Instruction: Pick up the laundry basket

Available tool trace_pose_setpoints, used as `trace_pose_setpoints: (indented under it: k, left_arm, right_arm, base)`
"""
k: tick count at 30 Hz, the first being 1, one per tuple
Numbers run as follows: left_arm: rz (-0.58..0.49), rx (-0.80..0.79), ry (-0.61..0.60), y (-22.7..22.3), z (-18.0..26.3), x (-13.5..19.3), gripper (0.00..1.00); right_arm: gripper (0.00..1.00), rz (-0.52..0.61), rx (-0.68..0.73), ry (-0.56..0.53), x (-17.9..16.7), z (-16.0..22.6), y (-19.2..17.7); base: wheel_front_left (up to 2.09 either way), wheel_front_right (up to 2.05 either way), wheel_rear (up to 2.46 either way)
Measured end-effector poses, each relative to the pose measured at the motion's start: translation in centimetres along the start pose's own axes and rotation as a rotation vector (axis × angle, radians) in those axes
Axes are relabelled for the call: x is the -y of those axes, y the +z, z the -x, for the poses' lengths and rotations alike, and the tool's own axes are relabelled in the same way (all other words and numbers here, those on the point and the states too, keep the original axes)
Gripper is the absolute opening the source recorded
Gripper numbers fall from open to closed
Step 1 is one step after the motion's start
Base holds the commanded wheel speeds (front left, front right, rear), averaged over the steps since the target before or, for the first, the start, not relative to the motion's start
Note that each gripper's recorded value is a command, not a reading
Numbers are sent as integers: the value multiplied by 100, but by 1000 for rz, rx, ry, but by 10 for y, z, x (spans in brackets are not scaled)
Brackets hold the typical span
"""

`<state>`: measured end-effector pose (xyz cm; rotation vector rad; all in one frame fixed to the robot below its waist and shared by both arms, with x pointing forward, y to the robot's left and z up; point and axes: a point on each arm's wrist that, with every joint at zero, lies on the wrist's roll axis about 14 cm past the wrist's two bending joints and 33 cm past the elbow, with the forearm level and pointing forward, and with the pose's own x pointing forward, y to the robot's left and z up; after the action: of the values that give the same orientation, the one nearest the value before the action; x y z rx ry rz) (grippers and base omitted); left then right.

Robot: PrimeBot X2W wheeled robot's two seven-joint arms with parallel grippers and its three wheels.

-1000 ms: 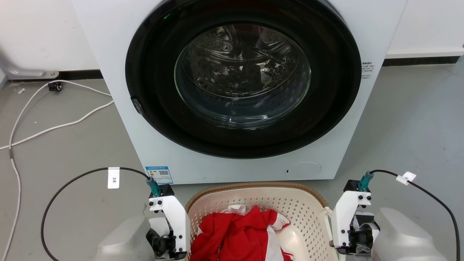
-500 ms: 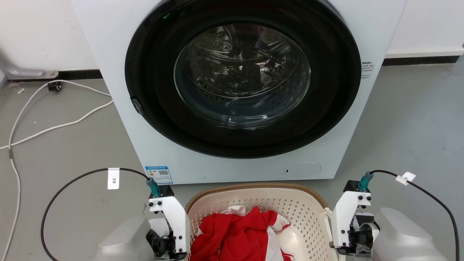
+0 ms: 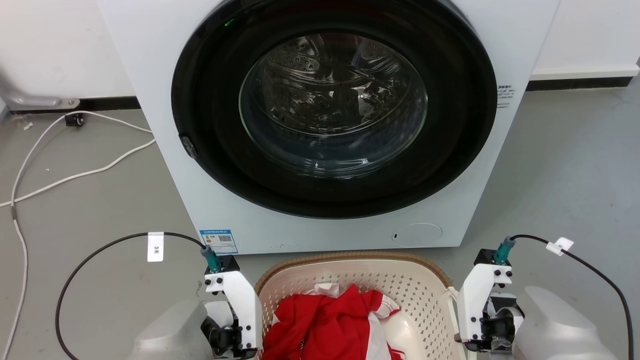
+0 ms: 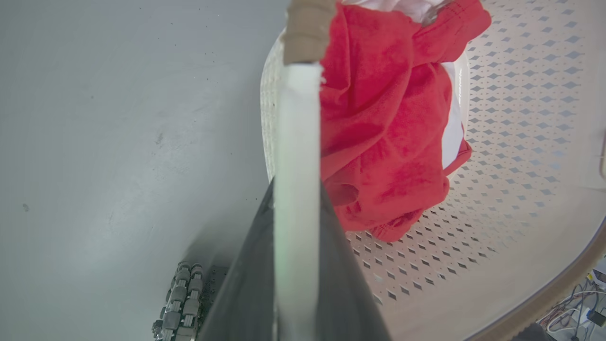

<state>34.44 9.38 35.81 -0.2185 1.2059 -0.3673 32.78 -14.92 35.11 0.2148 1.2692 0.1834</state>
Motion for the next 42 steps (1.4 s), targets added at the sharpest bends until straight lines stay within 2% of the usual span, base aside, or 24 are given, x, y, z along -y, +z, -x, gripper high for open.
trace_pose_setpoints:
  k: [42]
  left_arm:
    - [-6, 5, -1, -2, -2, 0, 0]
  right_arm:
    - [0, -13, -7, 0, 2, 0, -2]
  base:
    - [0, 0, 0]
